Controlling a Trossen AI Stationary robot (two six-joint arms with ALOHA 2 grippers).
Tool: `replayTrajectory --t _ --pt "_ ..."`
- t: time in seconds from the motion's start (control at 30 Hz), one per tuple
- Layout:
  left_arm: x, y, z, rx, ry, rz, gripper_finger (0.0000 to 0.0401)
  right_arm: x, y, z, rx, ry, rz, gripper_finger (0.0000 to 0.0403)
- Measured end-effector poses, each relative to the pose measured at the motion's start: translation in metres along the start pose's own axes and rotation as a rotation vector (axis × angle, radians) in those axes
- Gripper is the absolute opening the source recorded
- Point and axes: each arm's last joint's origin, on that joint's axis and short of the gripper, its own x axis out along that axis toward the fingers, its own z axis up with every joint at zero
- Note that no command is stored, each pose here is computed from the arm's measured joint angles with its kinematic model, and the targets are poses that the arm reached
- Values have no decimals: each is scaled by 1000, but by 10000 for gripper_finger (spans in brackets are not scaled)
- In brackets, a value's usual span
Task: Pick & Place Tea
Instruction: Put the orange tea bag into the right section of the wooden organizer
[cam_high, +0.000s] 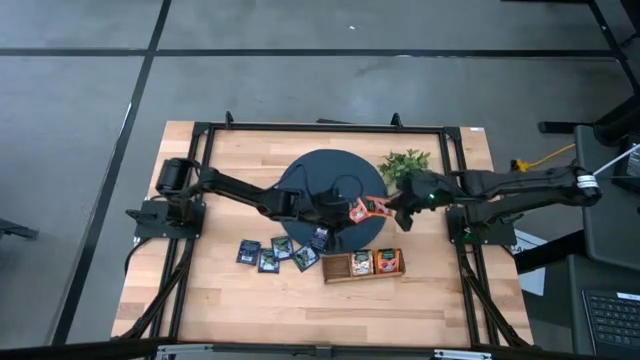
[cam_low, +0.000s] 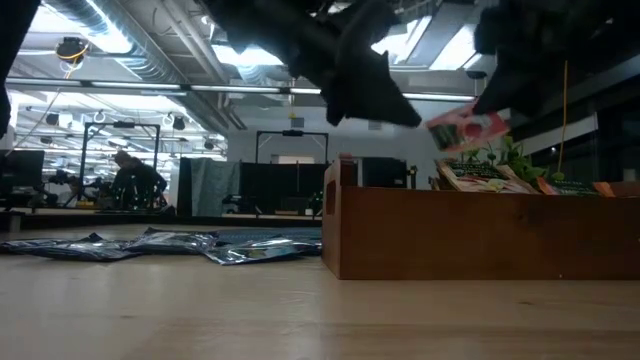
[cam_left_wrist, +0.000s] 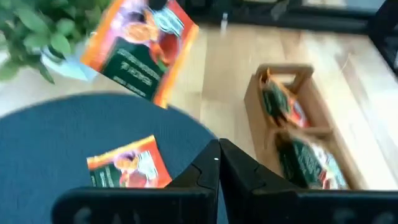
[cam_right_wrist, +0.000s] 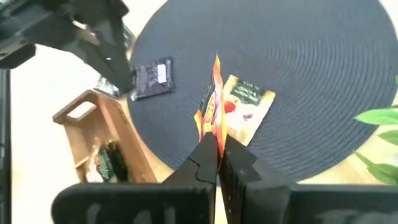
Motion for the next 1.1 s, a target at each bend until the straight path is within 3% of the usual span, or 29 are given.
replayTrajectory --t 0.27,0.67,0.97,1.1 --pt "-11 3 20 -8 -127 -5 10 -13 25 -11 -52 -148 -32 6" --pt "-67 45 61 -67 -247 61 61 -23 51 -6 -194 -382 10 7" --pt "-77 60 67 -158 -251 -89 124 -31 59 9 -333 -562 -9 6" --pt "-77 57 68 -147 -255 -105 141 -33 61 12 -365 -596 -5 7"
